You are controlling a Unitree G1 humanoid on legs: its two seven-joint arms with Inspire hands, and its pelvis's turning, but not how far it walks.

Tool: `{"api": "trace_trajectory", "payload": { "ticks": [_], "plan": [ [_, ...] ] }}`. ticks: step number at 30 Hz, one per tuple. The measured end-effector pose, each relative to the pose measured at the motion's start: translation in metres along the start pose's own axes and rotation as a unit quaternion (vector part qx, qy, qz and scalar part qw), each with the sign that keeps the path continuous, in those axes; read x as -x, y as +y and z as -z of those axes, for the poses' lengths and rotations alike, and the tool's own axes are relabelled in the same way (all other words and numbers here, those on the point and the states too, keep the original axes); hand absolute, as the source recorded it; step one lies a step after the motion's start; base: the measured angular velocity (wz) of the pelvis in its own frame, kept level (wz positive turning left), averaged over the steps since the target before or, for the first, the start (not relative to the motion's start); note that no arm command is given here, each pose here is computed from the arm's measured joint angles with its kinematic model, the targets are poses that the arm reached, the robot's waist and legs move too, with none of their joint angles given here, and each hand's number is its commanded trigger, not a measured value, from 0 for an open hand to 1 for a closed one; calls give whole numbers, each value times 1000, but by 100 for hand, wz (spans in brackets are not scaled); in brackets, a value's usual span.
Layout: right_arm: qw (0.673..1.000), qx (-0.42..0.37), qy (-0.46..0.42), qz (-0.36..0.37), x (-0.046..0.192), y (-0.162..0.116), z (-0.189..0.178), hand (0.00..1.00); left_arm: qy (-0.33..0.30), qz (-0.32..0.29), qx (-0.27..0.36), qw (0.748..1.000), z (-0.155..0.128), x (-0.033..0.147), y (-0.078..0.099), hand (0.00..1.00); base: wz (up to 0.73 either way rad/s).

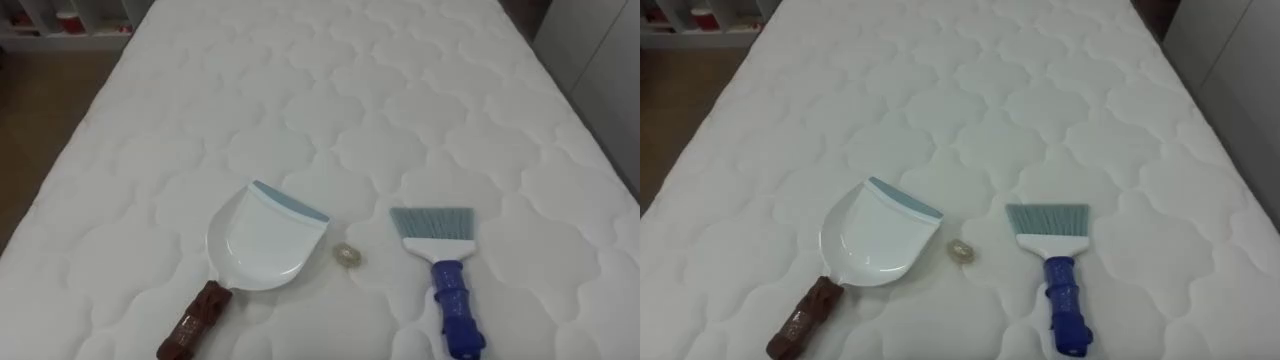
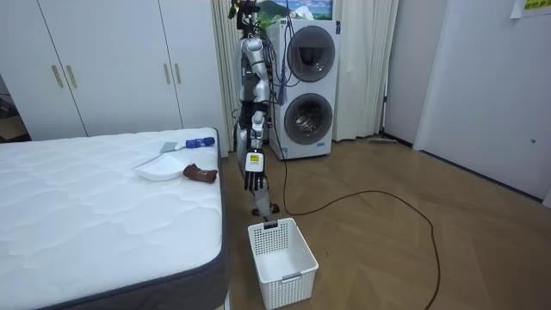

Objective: Clean bed

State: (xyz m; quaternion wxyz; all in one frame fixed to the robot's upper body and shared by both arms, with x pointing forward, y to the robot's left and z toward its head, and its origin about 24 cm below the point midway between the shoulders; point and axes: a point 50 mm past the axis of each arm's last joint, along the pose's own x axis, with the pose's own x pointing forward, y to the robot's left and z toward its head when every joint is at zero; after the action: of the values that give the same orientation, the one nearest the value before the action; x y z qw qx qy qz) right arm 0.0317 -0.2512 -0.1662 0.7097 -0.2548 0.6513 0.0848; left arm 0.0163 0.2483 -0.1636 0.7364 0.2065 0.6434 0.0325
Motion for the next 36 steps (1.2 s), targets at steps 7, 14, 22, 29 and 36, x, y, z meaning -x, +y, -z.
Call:
{"api": "trace_trajectory", "payload": {
  "ticks": [7,14,22,29,36],
  "plan": [
    [1000,-9,-6,20,0,-4,-1,0,0,0,0,1000,1,0,0,0,0],
    [999,-9,-11,32,0,-5,-2,0,-6,0,1,1000,0,0,0,0,0],
    [999,-20,-15,37,0,-6,-3,0,-11,-32,6,999,-1,0,4,0,0],
    [997,-33,-34,60,1,-8,-8,0,-62,-106,23,992,-17,2,16,0,0],
    [994,-50,-60,72,1,-12,-13,0,-196,-211,58,956,-67,17,45,0,0]
  ]
}}
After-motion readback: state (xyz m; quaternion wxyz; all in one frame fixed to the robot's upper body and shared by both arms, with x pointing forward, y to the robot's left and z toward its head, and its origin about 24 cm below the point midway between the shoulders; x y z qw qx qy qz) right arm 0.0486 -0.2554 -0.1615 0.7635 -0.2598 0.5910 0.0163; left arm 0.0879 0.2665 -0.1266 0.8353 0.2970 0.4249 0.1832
